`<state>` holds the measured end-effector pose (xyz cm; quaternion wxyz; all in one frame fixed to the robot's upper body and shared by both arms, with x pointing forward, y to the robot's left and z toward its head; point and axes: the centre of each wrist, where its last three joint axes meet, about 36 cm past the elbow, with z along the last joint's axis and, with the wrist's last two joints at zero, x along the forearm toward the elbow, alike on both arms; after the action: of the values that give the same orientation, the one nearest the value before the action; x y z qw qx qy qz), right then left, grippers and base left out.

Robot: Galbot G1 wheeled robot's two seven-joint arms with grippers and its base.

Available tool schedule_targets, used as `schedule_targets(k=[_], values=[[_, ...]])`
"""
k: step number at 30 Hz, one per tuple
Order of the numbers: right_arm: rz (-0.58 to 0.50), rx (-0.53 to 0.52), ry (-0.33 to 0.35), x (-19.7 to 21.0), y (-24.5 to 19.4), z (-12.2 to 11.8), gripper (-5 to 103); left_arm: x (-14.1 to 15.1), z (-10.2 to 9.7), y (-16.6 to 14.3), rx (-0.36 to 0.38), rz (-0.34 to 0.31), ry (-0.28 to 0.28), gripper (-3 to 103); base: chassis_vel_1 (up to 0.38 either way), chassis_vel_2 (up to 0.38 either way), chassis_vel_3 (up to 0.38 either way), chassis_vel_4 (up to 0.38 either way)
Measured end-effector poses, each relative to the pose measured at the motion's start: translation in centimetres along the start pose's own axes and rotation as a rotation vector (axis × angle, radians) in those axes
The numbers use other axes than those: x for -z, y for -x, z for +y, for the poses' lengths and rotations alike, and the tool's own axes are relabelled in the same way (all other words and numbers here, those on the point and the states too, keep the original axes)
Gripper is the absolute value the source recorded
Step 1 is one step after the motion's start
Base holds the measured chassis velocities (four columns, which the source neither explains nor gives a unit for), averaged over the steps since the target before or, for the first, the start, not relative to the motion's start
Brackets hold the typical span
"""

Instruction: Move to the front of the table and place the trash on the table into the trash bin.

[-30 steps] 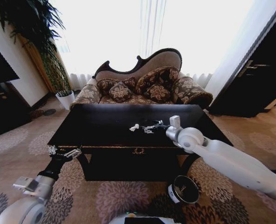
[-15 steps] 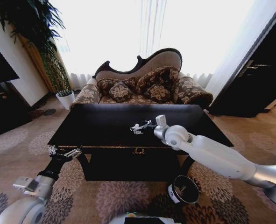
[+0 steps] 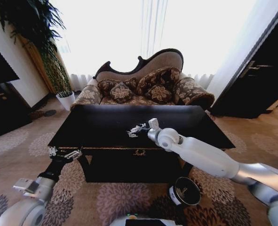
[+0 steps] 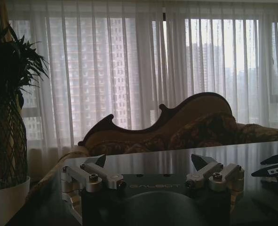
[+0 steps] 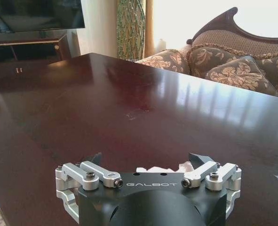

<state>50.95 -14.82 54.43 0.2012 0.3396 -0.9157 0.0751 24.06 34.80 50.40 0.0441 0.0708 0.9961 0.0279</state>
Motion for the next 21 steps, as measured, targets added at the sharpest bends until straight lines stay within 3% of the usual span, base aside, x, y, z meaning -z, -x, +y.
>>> schedule_targets(k=[4, 10, 12, 15, 16, 19, 21], values=[[-0.009, 0.002, -0.004, -0.1, 0.4, -0.1, 101, 0.0, 0.0, 0.0, 0.0, 0.0, 0.0, 100, 0.0, 0.0, 0.0, 0.0], [-0.017, 0.013, -0.002, -1.0, 0.8, -0.1, 75, 0.0, 0.0, 0.0, 0.0, 0.0, 0.0, 100, 0.0, 0.0, 0.0, 0.0], [-0.018, 0.014, -0.001, -1.1, 0.8, -0.2, 75, 0.0, 0.0, 0.0, 0.0, 0.0, 0.0, 100, 0.0, 0.0, 0.0, 0.0], [-0.024, 0.023, 0.014, -1.9, 0.7, 0.2, 59, 0.0, 0.0, 0.0, 0.0, 0.0, 0.0, 100, 0.0, 0.0, 0.0, 0.0], [-0.024, 0.023, 0.014, -1.9, 0.7, 0.2, 59, 0.0, 0.0, 0.0, 0.0, 0.0, 0.0, 100, 0.0, 0.0, 0.0, 0.0], [-0.027, 0.03, 0.023, -2.4, 0.7, 0.4, 42, 0.0, 0.0, 0.0, 0.0, 0.0, 0.0, 100, 0.0, 0.0, 0.0, 0.0], [-0.029, 0.034, 0.027, -2.5, 0.6, 0.5, 37, 0.0, 0.0, 0.0, 0.0, 0.0, 0.0, 100, 0.0, 0.0, 0.0, 0.0]])
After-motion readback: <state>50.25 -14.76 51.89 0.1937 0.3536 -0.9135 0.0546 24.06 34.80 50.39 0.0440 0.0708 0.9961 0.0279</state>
